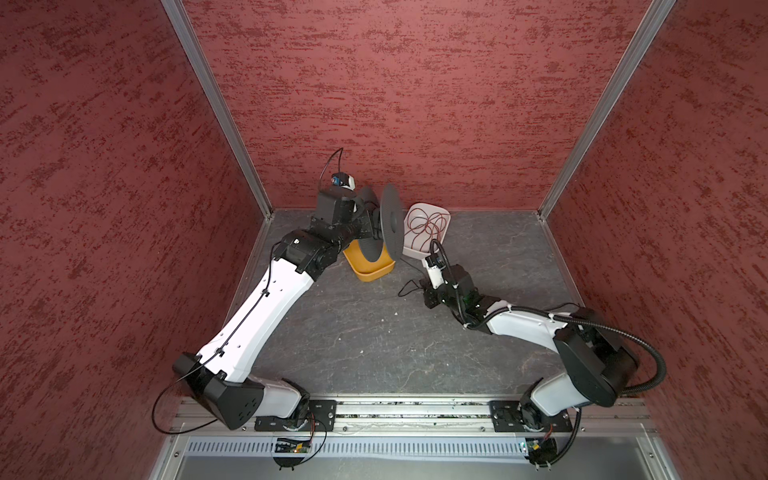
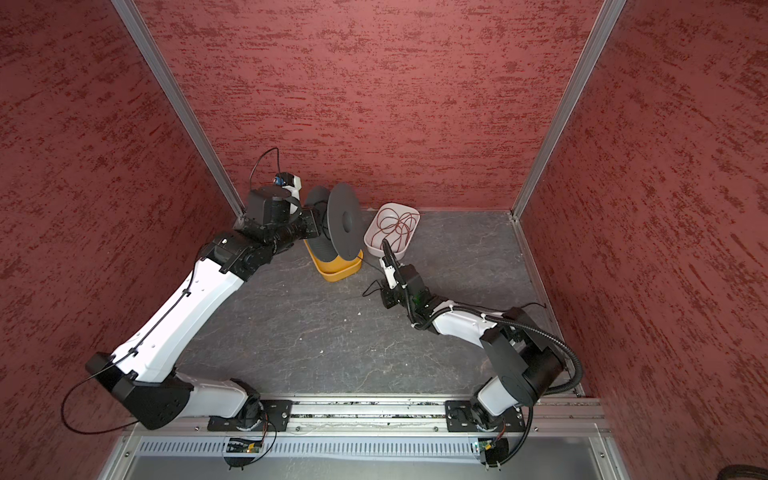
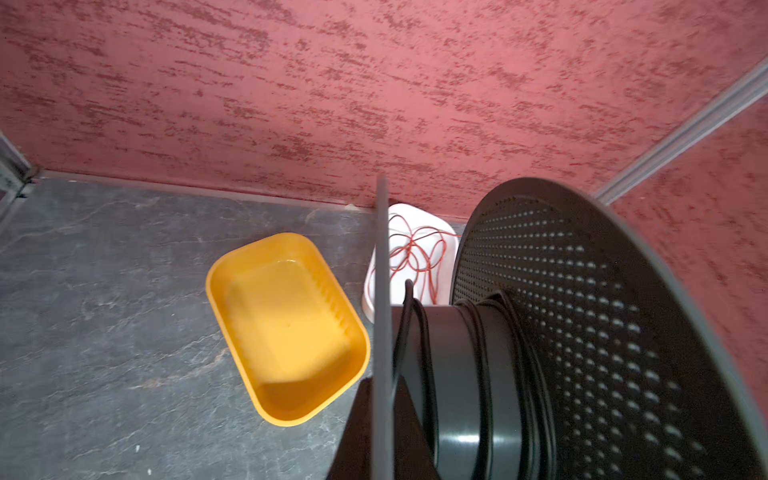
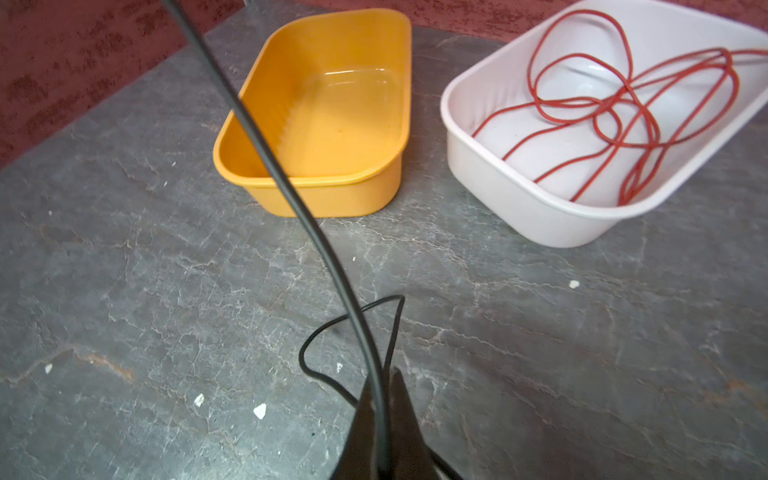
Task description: Wrap the cables
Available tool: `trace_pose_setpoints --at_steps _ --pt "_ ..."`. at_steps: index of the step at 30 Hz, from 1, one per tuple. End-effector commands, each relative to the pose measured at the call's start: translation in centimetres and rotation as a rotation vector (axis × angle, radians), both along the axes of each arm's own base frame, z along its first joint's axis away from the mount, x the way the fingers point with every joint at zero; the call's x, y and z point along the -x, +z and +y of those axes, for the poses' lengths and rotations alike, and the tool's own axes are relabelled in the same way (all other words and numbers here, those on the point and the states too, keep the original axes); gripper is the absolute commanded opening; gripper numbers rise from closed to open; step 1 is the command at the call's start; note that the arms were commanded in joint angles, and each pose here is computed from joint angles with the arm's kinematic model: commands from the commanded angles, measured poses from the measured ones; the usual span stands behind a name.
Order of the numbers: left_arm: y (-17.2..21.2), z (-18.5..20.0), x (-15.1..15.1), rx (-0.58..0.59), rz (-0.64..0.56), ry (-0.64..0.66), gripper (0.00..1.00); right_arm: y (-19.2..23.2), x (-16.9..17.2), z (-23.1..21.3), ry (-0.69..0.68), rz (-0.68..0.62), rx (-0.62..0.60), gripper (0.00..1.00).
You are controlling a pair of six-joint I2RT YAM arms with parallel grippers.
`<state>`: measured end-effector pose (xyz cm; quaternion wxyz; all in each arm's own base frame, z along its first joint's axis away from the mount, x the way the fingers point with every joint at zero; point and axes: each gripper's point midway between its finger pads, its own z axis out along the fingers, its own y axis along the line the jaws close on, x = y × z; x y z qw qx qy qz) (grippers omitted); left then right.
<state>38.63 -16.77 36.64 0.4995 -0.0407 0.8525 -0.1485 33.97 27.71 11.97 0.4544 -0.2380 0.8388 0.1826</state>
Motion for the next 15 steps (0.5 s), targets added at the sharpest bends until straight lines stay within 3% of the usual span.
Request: trace_pose_setpoints --at_steps 1,9,15 --pt "2.3 1.7 -1.5 -0.010 -0.089 0.120 0.00 1.3 1.0 0.8 0.045 -0.083 0.135 0.00" --pt "-1.0 2.2 -3.8 -0.165 -0.076 0.211 0.00 4.3 4.5 5.0 0.193 -0.167 0.175 0.00" --pt "-4.2 2.1 -4.9 -0.282 -0.039 0.243 0.00 9.1 5.2 5.2 0.177 -0.234 0.116 0.00"
